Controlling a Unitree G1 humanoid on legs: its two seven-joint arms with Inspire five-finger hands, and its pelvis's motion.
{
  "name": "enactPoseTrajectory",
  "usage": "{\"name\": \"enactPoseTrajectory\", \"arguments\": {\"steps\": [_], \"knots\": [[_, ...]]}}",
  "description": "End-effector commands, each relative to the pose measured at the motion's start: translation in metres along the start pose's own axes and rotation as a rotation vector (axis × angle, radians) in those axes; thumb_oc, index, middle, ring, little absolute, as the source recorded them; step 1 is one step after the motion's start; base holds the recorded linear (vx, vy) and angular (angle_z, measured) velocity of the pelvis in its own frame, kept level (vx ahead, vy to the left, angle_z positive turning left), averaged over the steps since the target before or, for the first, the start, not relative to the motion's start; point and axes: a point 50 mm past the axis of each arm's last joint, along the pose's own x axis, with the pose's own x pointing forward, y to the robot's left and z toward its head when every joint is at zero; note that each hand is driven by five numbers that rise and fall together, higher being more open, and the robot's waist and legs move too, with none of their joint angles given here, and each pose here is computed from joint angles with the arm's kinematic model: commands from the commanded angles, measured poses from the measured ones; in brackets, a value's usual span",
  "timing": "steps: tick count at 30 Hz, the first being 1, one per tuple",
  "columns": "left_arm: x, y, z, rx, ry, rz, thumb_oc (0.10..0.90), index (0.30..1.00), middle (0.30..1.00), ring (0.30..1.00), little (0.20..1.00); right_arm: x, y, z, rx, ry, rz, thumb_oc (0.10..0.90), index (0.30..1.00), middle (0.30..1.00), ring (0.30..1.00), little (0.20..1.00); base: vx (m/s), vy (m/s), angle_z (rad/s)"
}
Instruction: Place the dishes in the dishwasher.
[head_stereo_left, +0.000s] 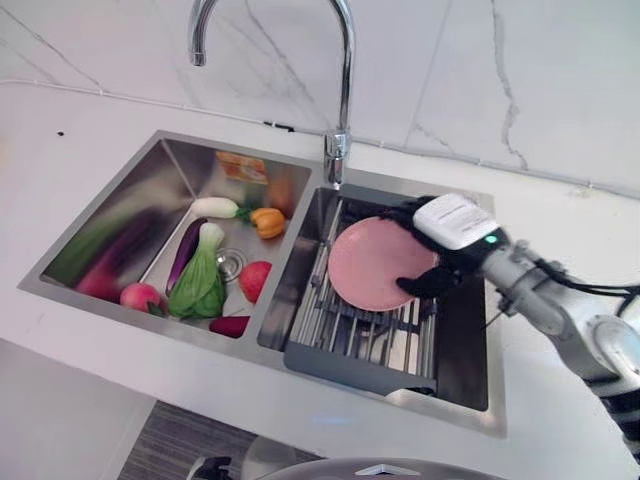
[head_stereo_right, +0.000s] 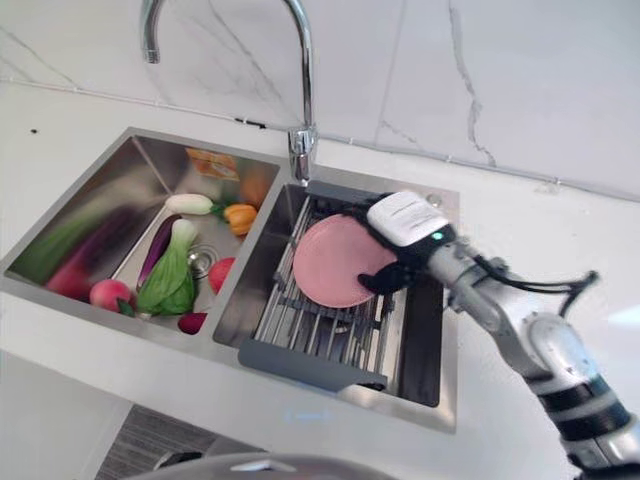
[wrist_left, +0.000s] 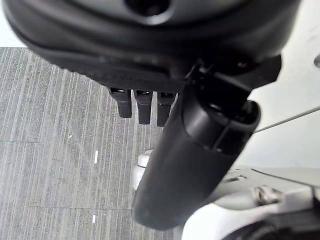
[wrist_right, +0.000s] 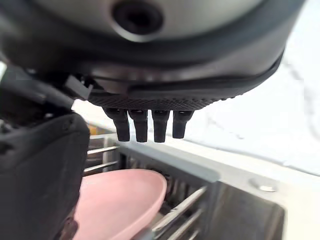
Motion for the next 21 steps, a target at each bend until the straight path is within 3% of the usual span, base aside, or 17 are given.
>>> {"name": "enactPoseTrajectory", "arguments": {"steps": [1,6,21], "knots": [[0.002,0.003,0.011,0.010,-0.024,0.005,0.800,0.900,0.900,0.900,0.900,-0.005,-0.047,0.014,-0.026,-0.102,-0.246,0.800,0.900,0.900,0.900,0.900,0.01,0.006,-0.04],[0.003,0.006,0.012,0.015,-0.031,0.008,0.800,0.900,0.900,0.900,0.900,-0.008,-0.054,0.020,-0.010,-0.163,-0.229,0.800,0.900,0.900,0.900,0.900,0.00,0.007,-0.05],[0.003,0.010,0.014,-0.004,-0.057,-0.009,0.800,0.900,0.900,0.900,0.900,-0.008,-0.061,0.043,0.197,-0.413,0.036,0.800,0.900,0.900,0.900,0.900,0.00,0.010,-0.11]]}}
